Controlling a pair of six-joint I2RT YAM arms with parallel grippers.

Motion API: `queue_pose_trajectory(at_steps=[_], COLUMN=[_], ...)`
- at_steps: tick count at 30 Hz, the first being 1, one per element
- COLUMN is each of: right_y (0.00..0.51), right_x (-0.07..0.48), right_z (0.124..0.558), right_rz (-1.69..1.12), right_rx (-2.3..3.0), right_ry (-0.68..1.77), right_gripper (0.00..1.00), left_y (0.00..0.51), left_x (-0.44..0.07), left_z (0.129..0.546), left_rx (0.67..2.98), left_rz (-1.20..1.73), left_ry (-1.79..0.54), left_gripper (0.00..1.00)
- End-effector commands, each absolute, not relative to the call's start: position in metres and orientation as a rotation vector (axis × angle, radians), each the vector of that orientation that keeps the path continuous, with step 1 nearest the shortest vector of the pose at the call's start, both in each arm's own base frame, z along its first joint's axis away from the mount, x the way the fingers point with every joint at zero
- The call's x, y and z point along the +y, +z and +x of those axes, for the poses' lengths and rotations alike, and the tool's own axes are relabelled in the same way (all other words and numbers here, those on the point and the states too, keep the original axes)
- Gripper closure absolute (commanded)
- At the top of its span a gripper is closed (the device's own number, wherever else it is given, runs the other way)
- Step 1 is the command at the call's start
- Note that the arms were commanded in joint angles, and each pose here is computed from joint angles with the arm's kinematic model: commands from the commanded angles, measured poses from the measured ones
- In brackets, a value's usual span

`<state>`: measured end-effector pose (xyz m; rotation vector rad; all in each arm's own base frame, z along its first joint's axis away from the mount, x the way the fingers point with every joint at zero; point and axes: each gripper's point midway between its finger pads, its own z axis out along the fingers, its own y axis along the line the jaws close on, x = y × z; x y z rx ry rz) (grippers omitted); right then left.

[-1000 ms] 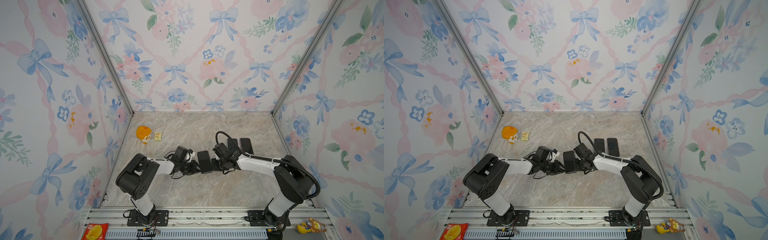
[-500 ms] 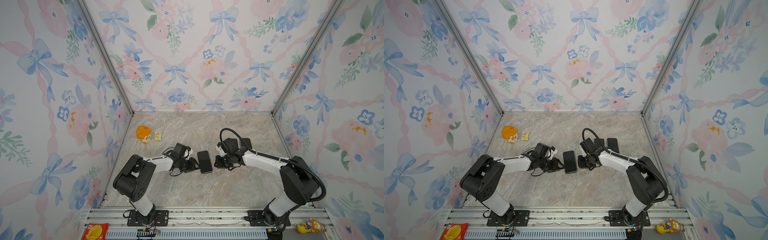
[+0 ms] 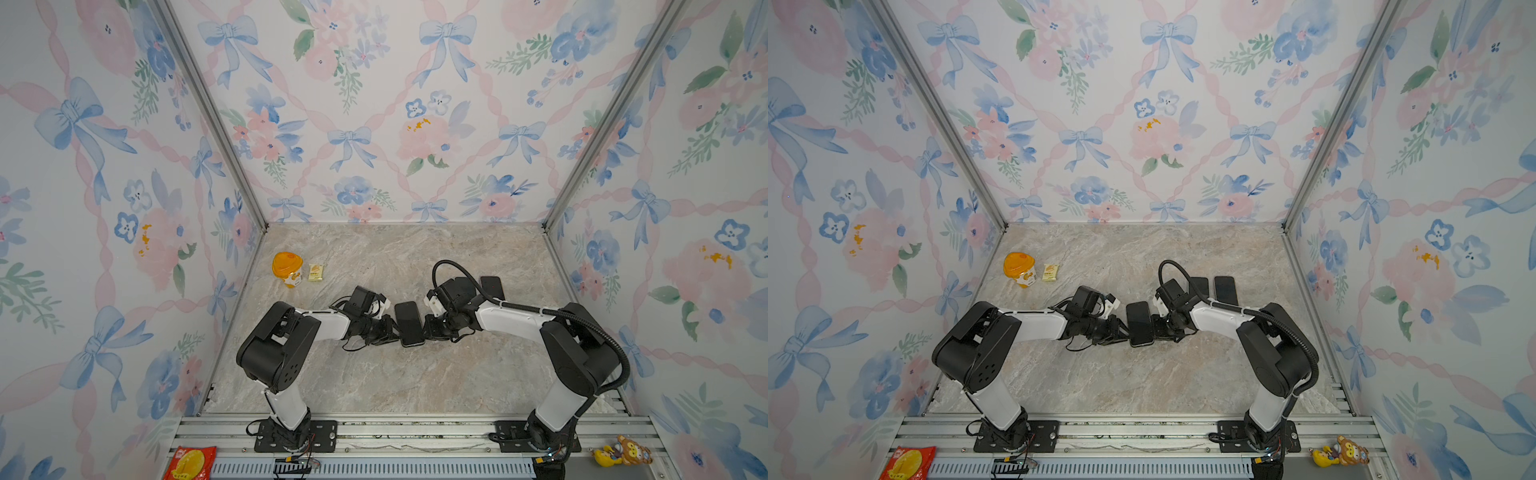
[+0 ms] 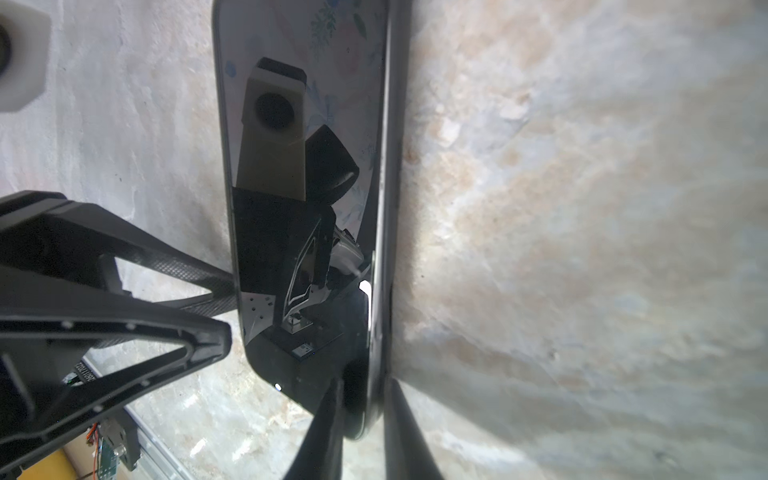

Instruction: Put the phone into the phone case

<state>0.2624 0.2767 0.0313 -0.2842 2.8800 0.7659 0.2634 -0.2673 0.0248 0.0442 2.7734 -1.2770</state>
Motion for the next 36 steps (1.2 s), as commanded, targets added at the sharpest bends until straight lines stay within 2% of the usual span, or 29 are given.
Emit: queue_pose_trajectory(at_steps=[1,7,21,32,36], right_y=[0.013,-0.003,-0.052,-0.072,-0.053], right_x=[0.279,0.275,0.259,0.251,0.259], right_z=[0.24,0.221,0.192,0.177,0.184], right_rz=[-0.321,-0.366,-0.406,-0.387,-0.386], right_rx=[2.958,3.006,3.124,3.174,3.14], right_ry=[0.755,0.672,0.388,0.335,0.399], right_gripper=[0.81,0.82,0.91,0.92,0.91], left_y=[-0.005,-0.01,-0.011,-0.012,-0.01], left_x=[-0.257,-0.258,-0.257,-0.256,-0.256], left_z=[0.249,0.245,0.243,0.242,0.241], left_rx=[2.885,2.886,2.877,2.878,2.873], left_rz=[-0.028,-0.035,-0.041,-0.042,-0.037], left_ry=[-1.189,-1.204,-1.214,-1.211,-1.216], left_gripper=[0.69,0.72,0.74,0.74,0.74])
